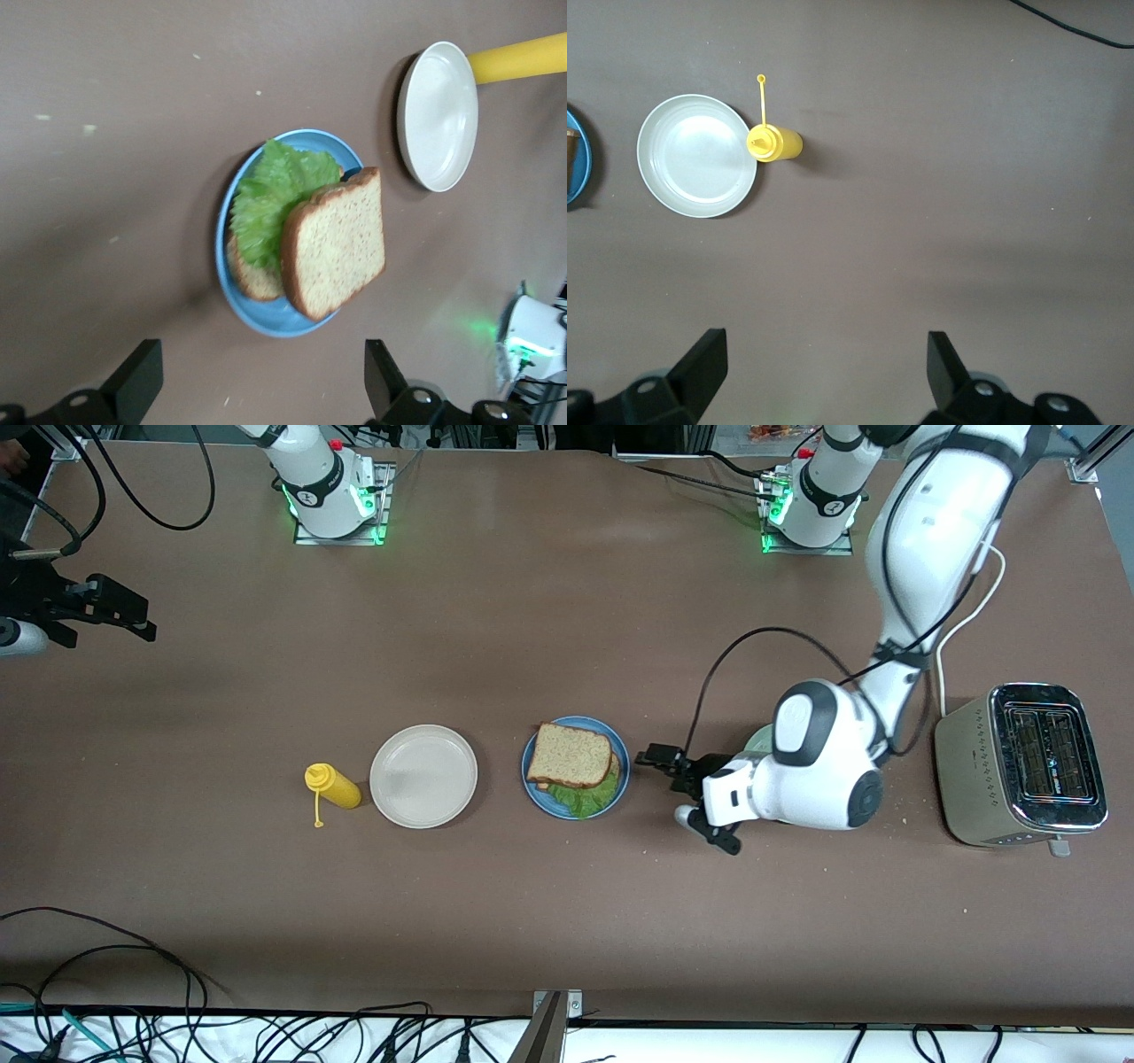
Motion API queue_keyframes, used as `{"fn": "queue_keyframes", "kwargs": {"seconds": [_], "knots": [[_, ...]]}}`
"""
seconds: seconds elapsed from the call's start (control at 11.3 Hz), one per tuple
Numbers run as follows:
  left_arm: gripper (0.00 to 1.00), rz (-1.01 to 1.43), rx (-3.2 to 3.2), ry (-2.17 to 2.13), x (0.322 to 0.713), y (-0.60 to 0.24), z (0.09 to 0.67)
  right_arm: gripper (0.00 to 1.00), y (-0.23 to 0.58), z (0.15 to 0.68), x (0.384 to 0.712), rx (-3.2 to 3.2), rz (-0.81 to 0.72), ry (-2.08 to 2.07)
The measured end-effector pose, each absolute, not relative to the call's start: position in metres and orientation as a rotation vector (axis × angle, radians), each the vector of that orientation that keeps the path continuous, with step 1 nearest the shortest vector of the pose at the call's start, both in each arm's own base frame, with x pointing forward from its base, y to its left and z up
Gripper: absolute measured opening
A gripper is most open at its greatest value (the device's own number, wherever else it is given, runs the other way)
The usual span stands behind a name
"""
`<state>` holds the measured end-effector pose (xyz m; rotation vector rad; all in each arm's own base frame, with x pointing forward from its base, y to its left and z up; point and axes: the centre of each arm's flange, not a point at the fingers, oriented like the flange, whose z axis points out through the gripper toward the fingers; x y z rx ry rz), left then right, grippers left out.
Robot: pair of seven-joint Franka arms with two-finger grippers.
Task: Make sandwich in blue plate with both arms
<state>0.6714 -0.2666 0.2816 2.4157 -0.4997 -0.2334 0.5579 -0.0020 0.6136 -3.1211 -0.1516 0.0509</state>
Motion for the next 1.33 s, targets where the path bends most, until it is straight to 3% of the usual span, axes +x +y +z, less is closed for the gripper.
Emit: {"fn": "queue_keyframes", "kwargs": {"seconds": [0.53,1.06,1.33], "knots": [[1.0,-0.301,2.726,-0.597,0.662,-0.155,0.418,1.0,-0.004,0.613,0.558,-3.121,0.057,-0.146],[1.0,-0.087,3.056,-0.35,0.6,-0.125,0.597,1.0,-0.004,0.613,0.558,-3.121,0.06,-0.146],[1.0,-0.062,3.099,-0.27,0.582,-0.102,0.615,1.0,-0.004,0.613,0.558,-3.121,0.06,-0.146]]}}
